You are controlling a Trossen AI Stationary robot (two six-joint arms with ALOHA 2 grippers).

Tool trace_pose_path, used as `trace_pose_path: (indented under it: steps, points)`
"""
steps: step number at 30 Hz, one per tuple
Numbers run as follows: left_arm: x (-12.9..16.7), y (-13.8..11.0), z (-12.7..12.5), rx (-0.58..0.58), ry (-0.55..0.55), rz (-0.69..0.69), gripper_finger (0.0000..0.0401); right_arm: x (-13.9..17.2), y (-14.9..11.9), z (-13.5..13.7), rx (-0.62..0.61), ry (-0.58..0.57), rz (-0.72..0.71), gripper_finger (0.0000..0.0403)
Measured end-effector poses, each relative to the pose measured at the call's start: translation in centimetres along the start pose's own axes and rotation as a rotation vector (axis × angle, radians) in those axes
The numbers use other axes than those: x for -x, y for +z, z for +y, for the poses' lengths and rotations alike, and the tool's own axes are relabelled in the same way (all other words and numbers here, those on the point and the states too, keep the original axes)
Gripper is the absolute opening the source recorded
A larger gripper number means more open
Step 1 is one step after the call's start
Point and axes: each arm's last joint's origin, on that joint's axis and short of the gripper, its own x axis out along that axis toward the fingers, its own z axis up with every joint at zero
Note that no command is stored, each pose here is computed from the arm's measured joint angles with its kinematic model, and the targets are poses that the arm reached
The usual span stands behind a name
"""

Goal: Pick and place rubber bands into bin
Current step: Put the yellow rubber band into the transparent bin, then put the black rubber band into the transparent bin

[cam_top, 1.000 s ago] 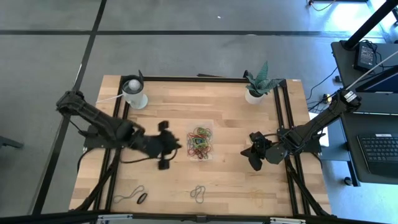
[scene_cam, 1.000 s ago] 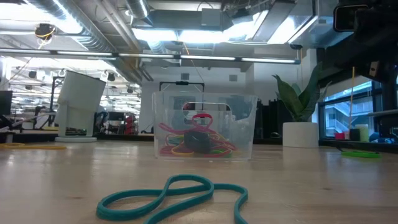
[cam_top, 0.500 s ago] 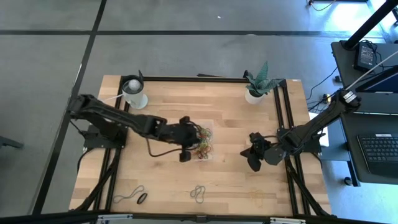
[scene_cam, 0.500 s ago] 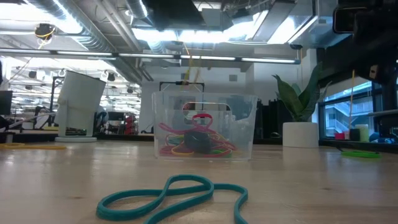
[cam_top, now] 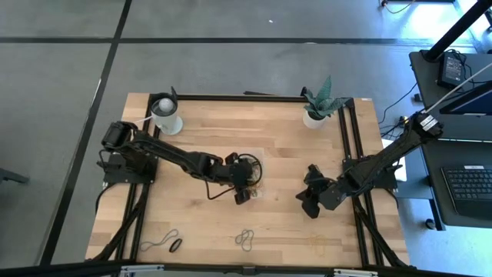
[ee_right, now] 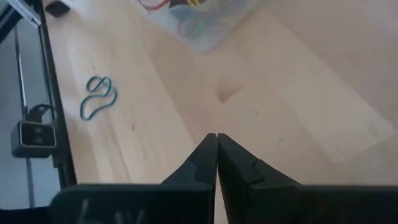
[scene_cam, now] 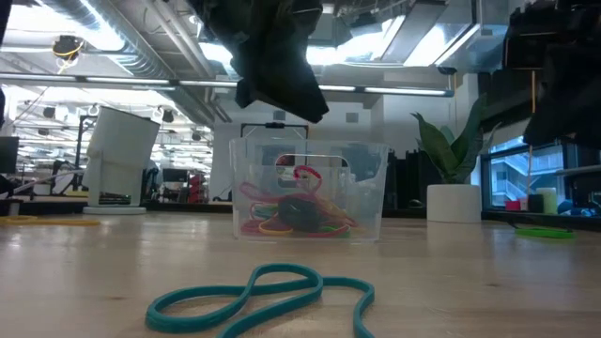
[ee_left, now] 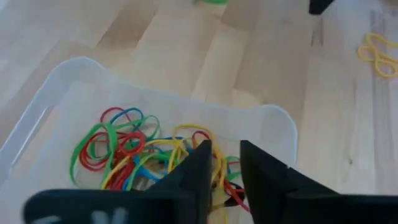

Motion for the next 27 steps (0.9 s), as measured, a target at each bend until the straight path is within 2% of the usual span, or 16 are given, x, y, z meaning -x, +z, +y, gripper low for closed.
trace_pose_path:
  steps: [6, 12, 18, 23, 27]
  points:
    - [0.9, 0.6, 0.1, -0.001, 0.009, -0.043, 0.012, 0.0, -0.2, 0.0, 0.006, 0.015, 0.051, 0.0016]
    - [2.2, 1.3, 0.4, 0.009, 0.075, -0.107, 0.0125, 0.0, -0.2, -0.1, 0.045, 0.012, 0.054, 0.0016]
    - [5.4, 1.4, 0.5, 0.048, 0.118, -0.132, 0.0099, 0.0, -0.2, 0.0, 0.056, 0.017, 0.052, 0.0016]
    - [8.0, 0.3, 0.2, -0.017, 0.136, -0.06, 0.0063, 0.0, -0.2, 0.0, 0.055, 0.017, 0.052, 0.0016]
    - [9.3, -1.1, -0.7, -0.12, 0.114, 0.006, 0.0016, 0.0, -0.2, 0.0, 0.056, 0.017, 0.052, 0.0016]
